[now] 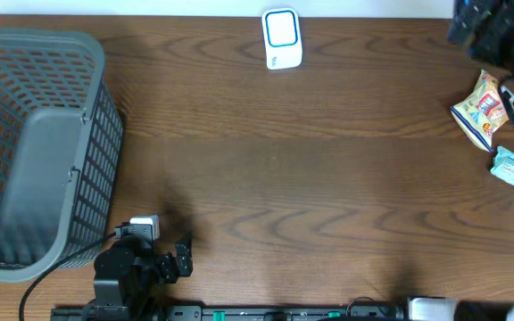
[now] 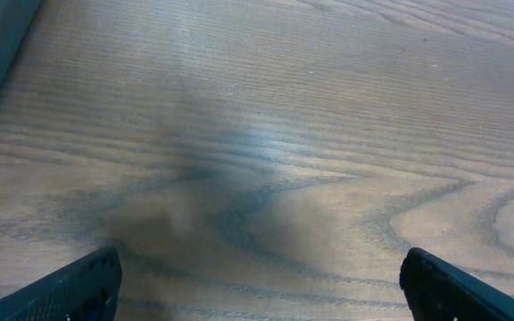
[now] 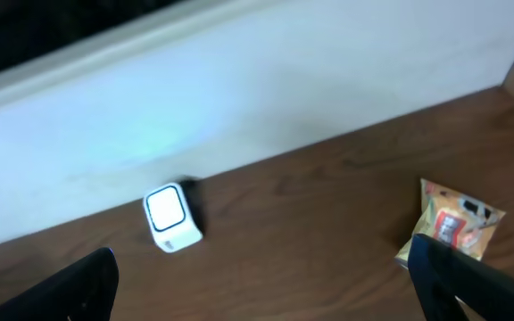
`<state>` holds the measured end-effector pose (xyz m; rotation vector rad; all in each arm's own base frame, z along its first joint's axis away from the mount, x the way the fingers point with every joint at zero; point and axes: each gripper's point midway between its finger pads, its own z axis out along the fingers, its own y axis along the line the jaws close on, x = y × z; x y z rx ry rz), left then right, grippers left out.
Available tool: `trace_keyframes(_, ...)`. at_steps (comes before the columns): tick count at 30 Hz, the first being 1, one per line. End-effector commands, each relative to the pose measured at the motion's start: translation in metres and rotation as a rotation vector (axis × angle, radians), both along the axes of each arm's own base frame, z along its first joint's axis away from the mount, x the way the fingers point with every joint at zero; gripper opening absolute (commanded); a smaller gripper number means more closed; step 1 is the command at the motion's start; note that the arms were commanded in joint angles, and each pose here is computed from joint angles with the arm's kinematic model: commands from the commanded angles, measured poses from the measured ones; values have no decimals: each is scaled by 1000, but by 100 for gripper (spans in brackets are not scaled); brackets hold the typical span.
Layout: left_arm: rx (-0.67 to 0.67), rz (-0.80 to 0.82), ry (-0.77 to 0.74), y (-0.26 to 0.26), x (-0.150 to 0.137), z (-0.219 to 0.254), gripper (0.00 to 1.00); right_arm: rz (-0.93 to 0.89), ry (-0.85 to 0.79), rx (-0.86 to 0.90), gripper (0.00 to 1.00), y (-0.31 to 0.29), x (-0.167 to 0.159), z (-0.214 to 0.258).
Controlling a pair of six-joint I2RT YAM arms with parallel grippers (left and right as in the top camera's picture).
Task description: Scan the item barcode
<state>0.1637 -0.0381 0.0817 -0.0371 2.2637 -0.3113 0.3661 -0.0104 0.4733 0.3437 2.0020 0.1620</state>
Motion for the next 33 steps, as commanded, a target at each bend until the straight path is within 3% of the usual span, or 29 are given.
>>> trace_keyframes(1, 9, 7, 31, 2, -4, -7, 99, 15, -16, -18, 99, 3, -24, 10)
trace_keyframes(15, 9, 7, 31, 2, -4, -7, 100, 102, -159, -13, 99, 19, -155, 51)
trace_keyframes(24, 9, 7, 30, 2, -4, -7, 99, 103, -75, -8, 99, 20, -232, 20)
trace_keyframes(27, 10, 7, 30, 2, -4, -7, 99, 102, -1, -3, 99, 20, -254, 0)
trace_keyframes(33, 10, 7, 30, 2, -4, -7, 99, 103, -36, -5, 99, 20, -266, 3)
